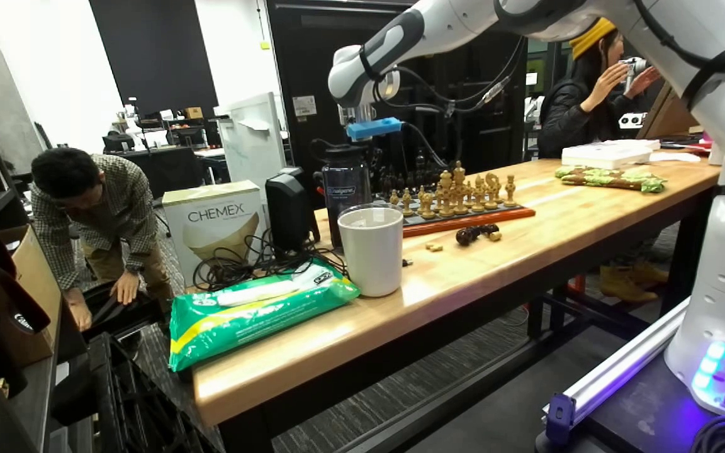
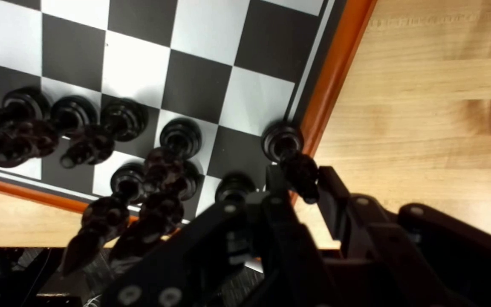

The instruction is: Move the first left front black piece backwards

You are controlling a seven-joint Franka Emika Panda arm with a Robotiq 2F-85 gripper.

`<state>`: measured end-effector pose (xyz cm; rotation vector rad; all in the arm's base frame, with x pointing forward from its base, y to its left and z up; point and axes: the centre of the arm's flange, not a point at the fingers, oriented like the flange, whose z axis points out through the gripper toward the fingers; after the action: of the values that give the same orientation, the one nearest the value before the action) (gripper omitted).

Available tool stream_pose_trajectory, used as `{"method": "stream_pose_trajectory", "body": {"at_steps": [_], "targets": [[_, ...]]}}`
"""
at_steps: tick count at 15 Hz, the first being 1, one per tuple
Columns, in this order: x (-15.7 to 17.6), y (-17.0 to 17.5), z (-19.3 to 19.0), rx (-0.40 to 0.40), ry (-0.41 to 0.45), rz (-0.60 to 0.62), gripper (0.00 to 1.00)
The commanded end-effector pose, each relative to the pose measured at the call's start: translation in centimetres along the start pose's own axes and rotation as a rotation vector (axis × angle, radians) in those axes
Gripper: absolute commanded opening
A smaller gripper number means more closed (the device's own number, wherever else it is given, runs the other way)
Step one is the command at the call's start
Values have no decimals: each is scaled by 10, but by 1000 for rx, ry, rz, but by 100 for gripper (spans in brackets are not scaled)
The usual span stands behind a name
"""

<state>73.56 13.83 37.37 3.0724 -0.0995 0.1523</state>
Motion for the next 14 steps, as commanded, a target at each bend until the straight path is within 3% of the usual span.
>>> {"method": "stream_pose_trajectory", "body": {"at_steps": [1,14], "targets": [[2,3,-4,4,3,-9,6],[9,9,-11,9,16,-26,6]]}}
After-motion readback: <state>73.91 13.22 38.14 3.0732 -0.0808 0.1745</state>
